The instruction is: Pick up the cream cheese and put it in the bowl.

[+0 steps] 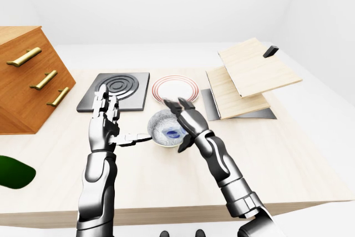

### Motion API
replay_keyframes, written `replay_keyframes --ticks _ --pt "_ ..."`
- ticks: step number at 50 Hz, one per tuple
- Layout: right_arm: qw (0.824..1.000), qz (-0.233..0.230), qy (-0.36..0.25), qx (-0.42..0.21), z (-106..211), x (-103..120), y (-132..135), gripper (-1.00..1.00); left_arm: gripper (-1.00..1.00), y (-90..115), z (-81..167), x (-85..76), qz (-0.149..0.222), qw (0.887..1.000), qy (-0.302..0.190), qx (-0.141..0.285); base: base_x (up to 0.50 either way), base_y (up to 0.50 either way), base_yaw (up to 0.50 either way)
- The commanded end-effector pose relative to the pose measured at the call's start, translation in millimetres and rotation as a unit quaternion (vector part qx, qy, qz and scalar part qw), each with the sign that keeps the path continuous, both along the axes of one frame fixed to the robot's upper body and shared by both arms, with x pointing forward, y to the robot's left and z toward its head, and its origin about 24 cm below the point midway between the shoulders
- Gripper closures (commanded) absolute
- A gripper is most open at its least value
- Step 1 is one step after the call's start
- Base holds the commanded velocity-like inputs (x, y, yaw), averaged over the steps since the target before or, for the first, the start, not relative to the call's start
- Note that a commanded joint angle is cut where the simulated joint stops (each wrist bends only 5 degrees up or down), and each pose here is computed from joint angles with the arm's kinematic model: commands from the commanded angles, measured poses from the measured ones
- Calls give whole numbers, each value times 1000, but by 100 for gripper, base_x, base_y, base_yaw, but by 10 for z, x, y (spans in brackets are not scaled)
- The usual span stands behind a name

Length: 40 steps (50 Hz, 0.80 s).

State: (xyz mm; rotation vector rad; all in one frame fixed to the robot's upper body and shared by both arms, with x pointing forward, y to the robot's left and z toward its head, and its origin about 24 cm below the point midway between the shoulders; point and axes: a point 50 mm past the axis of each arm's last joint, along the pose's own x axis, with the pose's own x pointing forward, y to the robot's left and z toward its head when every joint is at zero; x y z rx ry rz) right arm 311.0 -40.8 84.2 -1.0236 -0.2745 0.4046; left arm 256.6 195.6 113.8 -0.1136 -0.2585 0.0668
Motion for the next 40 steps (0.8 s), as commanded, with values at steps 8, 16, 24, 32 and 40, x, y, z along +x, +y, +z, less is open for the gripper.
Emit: replay_keyframes --ticks 8,16,24,32,40 --pt "999 11 -33 8 196 -68 19 -100 -100 -6 -7 -1 -1 1000 1 0 0 0 0" --pt "991 63 -106 44 789 -317 67 -100 -100 -13 -13 -4 -2 1000 2 0 0 0 0" --pt "972 104 -205 42 1562 -641 -21 -100 -100 -19 -48 15 -4 1000 10 -1 0 0 0" --pt "965 98 -237 55 1918 -755 -165 -100 -100 -29 -40 14 -4 1000 9 0 0 0 0" --pt "966 78 -209 130 1751 -554 -251 -100 -100 -40 43 14 -4 1000 -8 3 0 0 0"
